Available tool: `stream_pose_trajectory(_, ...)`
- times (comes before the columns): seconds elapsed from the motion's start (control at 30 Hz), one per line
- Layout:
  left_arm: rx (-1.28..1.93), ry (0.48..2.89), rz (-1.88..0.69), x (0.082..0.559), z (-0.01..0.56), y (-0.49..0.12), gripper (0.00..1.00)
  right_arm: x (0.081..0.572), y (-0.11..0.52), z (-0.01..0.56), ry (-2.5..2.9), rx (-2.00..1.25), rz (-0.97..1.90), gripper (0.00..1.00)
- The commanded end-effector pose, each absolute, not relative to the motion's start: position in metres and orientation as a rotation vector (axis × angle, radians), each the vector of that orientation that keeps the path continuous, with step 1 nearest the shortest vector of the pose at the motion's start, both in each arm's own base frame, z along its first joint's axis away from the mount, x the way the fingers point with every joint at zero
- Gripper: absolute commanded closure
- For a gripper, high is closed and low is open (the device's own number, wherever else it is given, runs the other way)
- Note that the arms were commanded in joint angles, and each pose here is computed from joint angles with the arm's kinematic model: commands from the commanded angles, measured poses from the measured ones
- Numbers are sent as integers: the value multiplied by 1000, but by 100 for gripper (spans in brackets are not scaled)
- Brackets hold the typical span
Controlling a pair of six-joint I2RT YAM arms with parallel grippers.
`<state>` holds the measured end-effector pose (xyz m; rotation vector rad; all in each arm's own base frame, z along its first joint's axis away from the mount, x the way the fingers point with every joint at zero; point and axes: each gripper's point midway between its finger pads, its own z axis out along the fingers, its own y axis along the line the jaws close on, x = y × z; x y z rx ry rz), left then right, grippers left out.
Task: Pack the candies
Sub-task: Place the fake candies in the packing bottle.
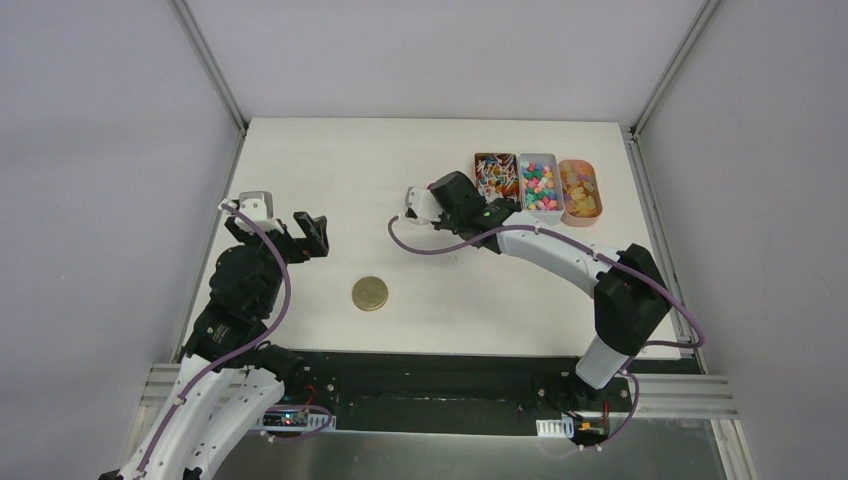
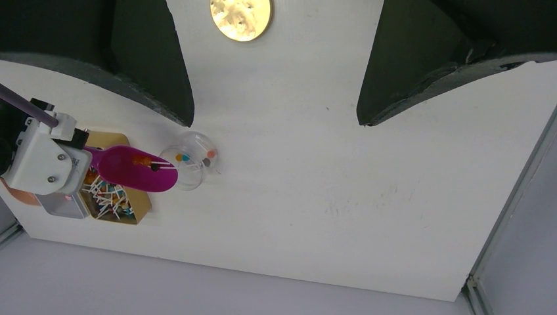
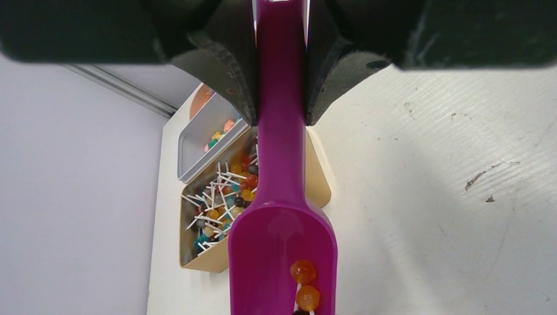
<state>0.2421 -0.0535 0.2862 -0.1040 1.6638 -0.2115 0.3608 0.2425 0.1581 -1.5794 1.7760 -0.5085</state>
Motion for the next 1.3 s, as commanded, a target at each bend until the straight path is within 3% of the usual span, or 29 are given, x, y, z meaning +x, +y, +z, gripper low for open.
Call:
stream_pose_trajectory(0.0, -112, 1630, -194, 242, 296, -48, 1, 371, 250, 186, 1723, -1538, -557, 100)
stream_pose_trajectory(1.27, -114, 1624, -195, 241, 297, -48, 1, 368, 257, 206, 1656, -1620, -718, 100)
